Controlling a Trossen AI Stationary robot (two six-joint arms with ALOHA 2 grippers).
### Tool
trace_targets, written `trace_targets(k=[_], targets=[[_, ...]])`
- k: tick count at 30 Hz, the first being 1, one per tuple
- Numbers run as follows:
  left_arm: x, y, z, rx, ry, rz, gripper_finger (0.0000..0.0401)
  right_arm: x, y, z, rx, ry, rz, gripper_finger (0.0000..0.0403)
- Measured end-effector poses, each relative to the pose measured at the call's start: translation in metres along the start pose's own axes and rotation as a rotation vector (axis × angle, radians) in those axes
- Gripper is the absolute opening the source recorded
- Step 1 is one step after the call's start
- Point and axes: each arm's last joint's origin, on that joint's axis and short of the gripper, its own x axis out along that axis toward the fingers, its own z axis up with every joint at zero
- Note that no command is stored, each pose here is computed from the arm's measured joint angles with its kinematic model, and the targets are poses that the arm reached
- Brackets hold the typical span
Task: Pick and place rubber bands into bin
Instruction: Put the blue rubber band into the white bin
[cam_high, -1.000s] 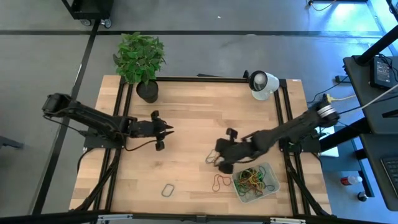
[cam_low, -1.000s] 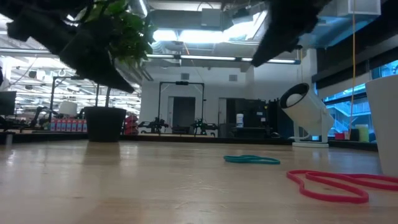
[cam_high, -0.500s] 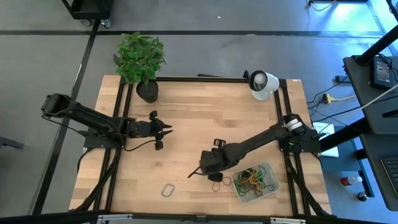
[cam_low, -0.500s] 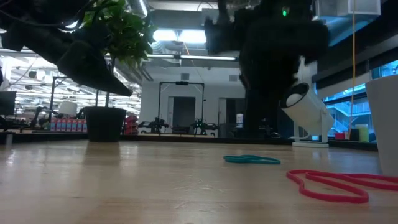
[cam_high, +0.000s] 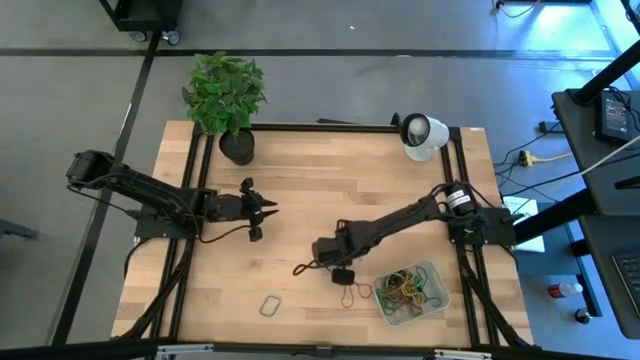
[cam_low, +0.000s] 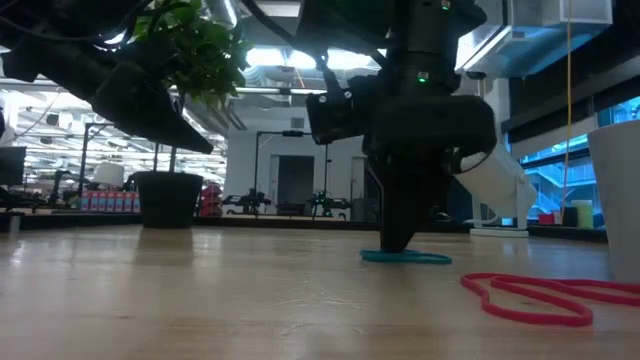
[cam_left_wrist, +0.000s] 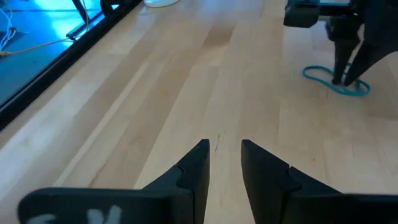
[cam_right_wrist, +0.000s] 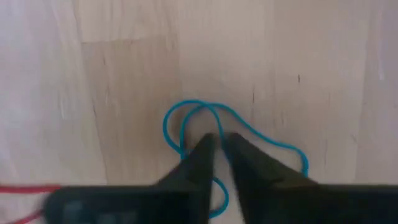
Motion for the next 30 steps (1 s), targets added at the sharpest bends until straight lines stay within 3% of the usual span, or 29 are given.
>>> trace_targets(k=[2,7,12,20,25,30], targets=[[0.0,0.0,0.0,0.0,0.0,0.0,0.0086,0.001,0.0,-0.001,-0.006,0.006,-0.006,0.0017],[0.0,0.0,0.0,0.0,0.0,0.0,0.0086,-0.022,-0.002,-0.003,0.064,-0.007,-0.029,0.0005],[0.0,0.0,0.0,-0.004,0.0,0.0,0.0086,-0.083,0.001,-0.008,0.121,-0.151,-0.059,0.0002],[0.0,0.0,0.0,-0.018,0.0,0.0,0.0086,-0.166,0.017,-0.057,0.264,-0.283,-0.101,0.0001],[0.0,0.0,0.0,-0.026,0.0,0.0,0.0086,-0.2,0.029,-0.099,0.384,-0.293,-0.104,0.0001],[0.0,0.0,0.0,-0.029,-0.001,0.001,0.0086,-0.214,0.048,-0.135,0.505,-0.243,-0.086,0.0001]])
